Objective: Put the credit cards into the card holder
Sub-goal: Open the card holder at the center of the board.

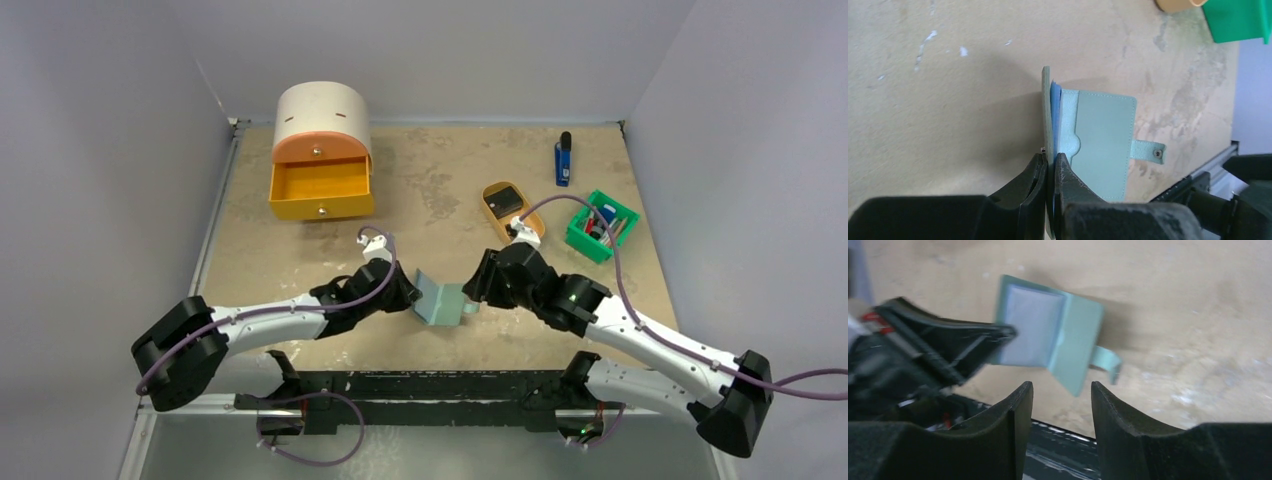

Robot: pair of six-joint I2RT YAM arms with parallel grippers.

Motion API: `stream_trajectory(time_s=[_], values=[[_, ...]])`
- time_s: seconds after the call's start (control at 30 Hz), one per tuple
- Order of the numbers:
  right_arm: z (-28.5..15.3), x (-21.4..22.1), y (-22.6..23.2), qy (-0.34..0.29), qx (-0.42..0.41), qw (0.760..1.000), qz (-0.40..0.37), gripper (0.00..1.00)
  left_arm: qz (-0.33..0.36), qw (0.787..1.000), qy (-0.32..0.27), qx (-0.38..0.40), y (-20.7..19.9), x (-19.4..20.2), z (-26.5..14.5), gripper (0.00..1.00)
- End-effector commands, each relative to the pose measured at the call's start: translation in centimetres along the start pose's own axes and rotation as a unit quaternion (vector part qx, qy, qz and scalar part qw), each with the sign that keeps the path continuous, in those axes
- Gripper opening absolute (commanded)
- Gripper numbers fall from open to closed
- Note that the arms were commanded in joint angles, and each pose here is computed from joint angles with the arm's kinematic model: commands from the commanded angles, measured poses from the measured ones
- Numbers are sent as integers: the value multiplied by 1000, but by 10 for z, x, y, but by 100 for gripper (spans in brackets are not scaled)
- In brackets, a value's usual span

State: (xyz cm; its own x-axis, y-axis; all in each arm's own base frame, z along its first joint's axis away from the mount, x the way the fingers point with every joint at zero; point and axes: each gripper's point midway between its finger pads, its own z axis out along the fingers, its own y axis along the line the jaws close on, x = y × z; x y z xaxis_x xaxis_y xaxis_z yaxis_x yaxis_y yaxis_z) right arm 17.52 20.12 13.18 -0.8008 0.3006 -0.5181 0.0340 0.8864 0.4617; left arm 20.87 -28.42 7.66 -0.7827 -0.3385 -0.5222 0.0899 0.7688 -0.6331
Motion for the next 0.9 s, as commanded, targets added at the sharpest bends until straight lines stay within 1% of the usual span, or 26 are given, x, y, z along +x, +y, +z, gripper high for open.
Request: stream_trajectory(time_s=[0.0, 0.07, 0.13, 0.23, 0.3, 0.4, 0.53, 0.67, 0.73, 0.87], values=[[-8, -21, 63, -18, -121, 992, -24, 48, -13, 997, -49, -50, 5, -19, -2, 0], [1, -18, 76, -5, -140, 990, -27, 47, -20, 996, -58, -60, 8, -21, -1, 0], [13, -13, 85, 11, -144, 989, -29, 43, -27, 995, -64, -69, 10, -21, 0, 0], [34, -6, 89, 22, -142, 989, -22, 40, -35, 995, -66, -69, 9, -20, 2, 0], [45, 4, 88, 38, -143, 989, -16, 40, -37, 995, -63, -62, 6, -18, 3, 0], [69, 10, 77, 37, -126, 991, -16, 39, -41, 996, -56, -52, 4, -14, 4, 0], [96, 24, 55, 57, -75, 995, -26, 36, -40, 997, -47, -44, 5, -8, 3, 0], [109, 36, 35, 70, -40, 997, -22, 32, -36, 998, -40, -33, 5, -5, 0, 0], [112, 41, 26, 76, -26, 996, -24, 32, -33, 998, -37, -29, 4, -4, -2, 5], [117, 50, 11, 85, -7, 996, -34, 32, -24, 999, -32, -23, 7, 0, -6, 19]])
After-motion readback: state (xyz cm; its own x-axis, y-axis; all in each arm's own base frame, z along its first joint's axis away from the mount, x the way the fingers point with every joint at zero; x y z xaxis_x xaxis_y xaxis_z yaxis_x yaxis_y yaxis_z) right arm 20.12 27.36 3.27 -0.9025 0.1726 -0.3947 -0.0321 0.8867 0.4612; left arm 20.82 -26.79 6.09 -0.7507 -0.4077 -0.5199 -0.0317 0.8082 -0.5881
